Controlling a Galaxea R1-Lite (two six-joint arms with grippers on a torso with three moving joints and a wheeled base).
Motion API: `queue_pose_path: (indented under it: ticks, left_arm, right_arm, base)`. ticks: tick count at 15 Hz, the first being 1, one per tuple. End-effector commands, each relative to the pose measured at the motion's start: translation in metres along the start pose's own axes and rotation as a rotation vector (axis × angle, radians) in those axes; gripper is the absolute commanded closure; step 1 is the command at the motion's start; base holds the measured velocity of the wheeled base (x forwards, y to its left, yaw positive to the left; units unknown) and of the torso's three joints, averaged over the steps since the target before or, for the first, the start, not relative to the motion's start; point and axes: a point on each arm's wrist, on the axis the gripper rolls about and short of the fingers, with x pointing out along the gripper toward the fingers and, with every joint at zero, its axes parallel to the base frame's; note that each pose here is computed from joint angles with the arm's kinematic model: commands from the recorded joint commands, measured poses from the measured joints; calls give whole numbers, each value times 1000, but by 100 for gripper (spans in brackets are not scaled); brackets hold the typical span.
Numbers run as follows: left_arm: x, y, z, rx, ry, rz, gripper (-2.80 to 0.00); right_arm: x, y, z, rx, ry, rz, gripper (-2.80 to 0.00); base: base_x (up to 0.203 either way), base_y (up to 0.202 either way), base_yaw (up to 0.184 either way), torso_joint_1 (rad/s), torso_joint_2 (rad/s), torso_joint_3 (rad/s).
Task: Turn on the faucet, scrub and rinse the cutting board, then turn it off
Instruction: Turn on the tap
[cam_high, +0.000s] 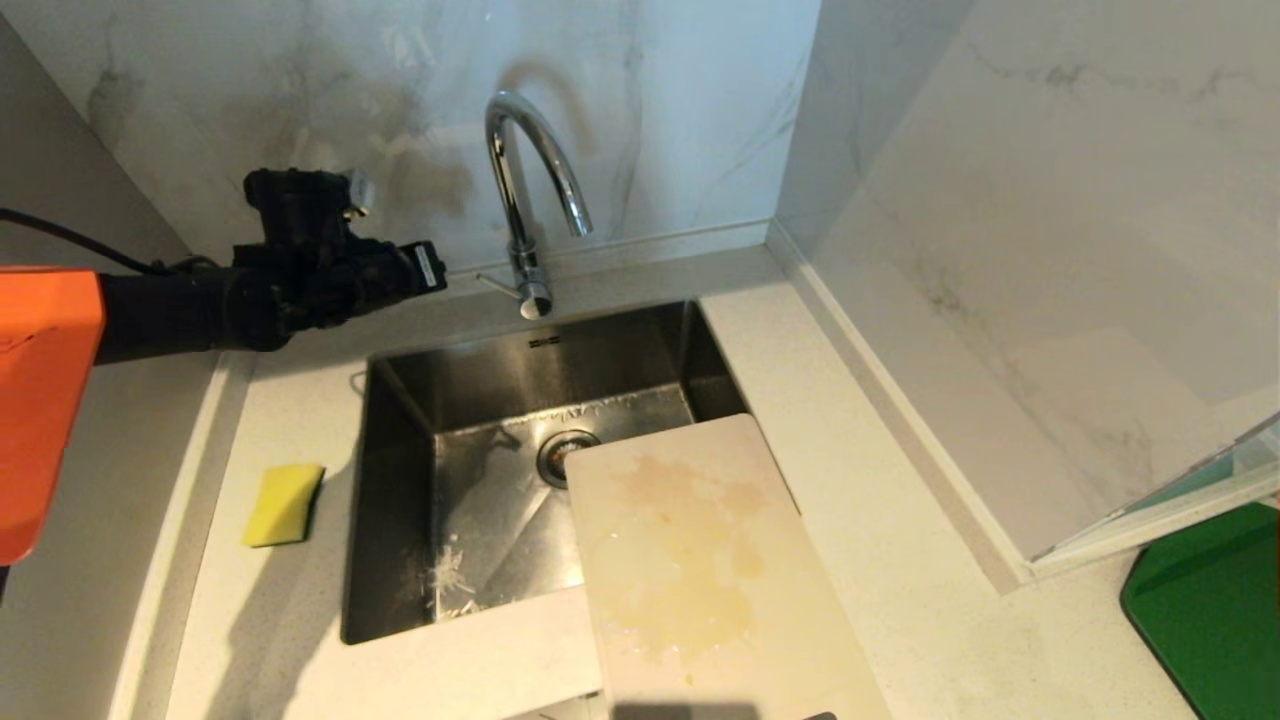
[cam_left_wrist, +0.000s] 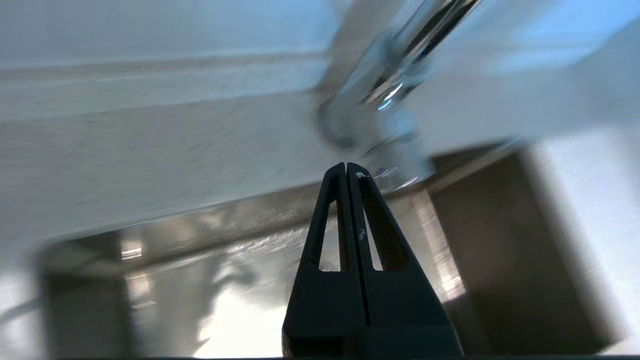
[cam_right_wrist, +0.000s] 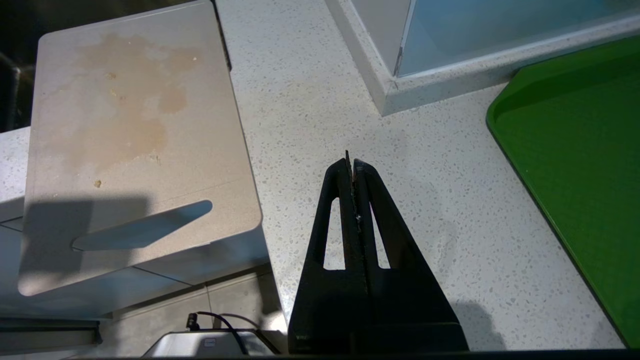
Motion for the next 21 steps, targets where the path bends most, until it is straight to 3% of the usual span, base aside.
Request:
queue_pose_path:
  ticks: [1, 6, 16, 19, 21]
  left_arm:
    - [8, -7, -9, -59, -12, -23, 0]
    - [26, -16, -33, -76, -32, -69, 0]
    - [24, -18, -25, -68, -107, -57, 0]
    - [30, -12, -31, -11, -131, -52, 0]
    - [34, -11, -35, -5, -144, -55, 0]
  right_arm:
    - [0, 0, 0, 0, 0, 0, 0]
    - [0, 0, 0, 0, 0, 0, 0]
    - [0, 0, 0, 0, 0, 0, 0]
    - [0, 0, 0, 0, 0, 0, 0]
    - [0, 0, 0, 0, 0, 0, 0]
  base:
    - [0, 0, 0, 0, 0, 0]
    - [0, 0, 0, 0, 0, 0]
    - [0, 0, 0, 0, 0, 0]
    - [0, 0, 0, 0, 0, 0]
    - [0, 0, 0, 0, 0, 0]
